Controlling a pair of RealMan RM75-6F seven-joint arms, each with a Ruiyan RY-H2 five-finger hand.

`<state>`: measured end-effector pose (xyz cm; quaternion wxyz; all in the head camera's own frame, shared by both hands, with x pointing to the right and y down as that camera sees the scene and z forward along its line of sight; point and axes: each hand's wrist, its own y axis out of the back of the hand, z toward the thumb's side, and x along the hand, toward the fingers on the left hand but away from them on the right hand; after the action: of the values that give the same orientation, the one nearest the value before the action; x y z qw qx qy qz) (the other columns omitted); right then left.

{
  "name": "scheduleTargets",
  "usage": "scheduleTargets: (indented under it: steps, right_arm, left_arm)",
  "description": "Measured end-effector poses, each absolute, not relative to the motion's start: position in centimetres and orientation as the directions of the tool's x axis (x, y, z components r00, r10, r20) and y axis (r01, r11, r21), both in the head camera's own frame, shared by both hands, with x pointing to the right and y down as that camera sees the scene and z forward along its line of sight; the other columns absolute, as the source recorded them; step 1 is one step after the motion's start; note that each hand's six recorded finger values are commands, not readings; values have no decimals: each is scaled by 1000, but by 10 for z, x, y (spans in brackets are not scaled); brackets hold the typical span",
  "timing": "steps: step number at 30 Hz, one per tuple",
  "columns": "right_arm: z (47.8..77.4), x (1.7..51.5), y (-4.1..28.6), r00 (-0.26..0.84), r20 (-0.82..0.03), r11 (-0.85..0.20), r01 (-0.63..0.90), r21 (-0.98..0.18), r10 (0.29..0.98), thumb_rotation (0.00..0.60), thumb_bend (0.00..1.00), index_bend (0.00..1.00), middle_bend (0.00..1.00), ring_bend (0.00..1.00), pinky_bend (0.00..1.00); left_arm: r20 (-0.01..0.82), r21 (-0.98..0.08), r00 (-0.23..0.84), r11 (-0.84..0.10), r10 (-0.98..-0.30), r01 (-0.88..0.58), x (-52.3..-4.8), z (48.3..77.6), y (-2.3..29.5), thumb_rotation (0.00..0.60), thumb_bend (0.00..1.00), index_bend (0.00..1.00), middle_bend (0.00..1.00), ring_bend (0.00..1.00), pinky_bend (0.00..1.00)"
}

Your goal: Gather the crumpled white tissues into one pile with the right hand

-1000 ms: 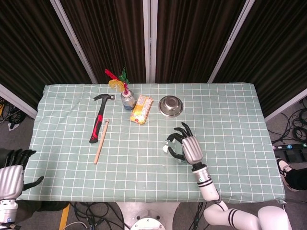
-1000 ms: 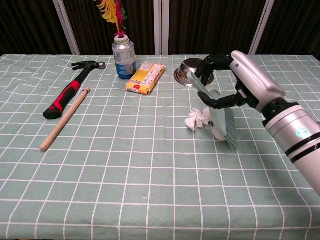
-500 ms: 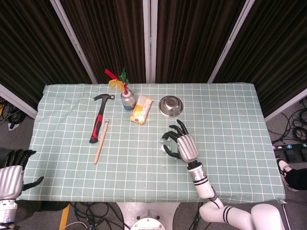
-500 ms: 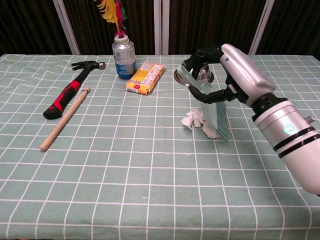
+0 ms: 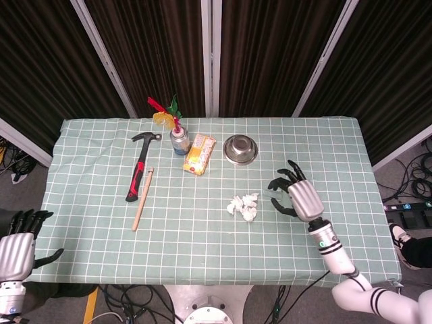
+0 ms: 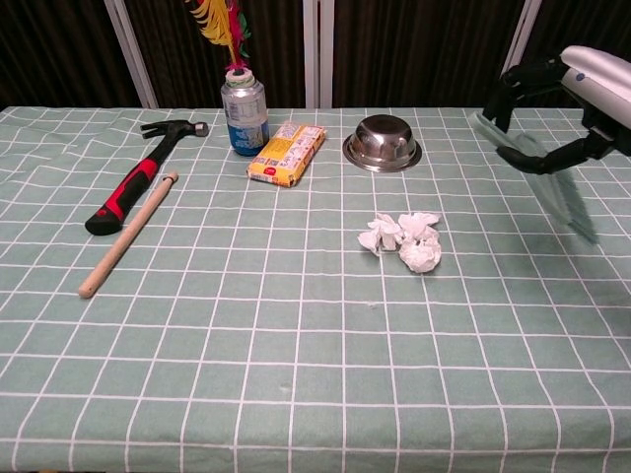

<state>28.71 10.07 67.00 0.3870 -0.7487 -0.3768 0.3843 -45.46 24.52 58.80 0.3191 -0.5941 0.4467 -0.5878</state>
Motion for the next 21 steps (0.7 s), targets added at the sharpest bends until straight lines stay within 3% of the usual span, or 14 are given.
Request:
scheduleTargets:
  steps: [8, 13, 16, 21]
  right_arm:
    - [705, 321, 92, 386, -486, -518, -25, -855, 784, 600, 562, 486, 533, 133, 42]
    - [725, 318, 94, 366, -530, -540, -83, -837, 765, 600, 498, 324, 448, 66, 22]
    - [732, 312, 98, 364, -539, -551, -83, -831, 759, 600, 460, 280, 407, 45, 17]
    - [734, 309, 102, 362, -543, -556, -78, -827, 758, 600, 389, 64, 224, 0, 0]
  left_arm:
    - [410, -906, -88, -395, -908, -149, -451, 587, 243, 600, 115, 195, 169, 92, 68]
    - [414, -905, -95, -398, -905, -148, -453, 587, 244, 600, 116, 195, 169, 92, 68]
    - [417, -904, -98, -400, -904, -153, -454, 588, 245, 600, 116, 195, 169, 92, 68]
    - [417, -903, -97, -400, -904, -155, -454, 589, 246, 600, 116, 195, 169, 92, 68]
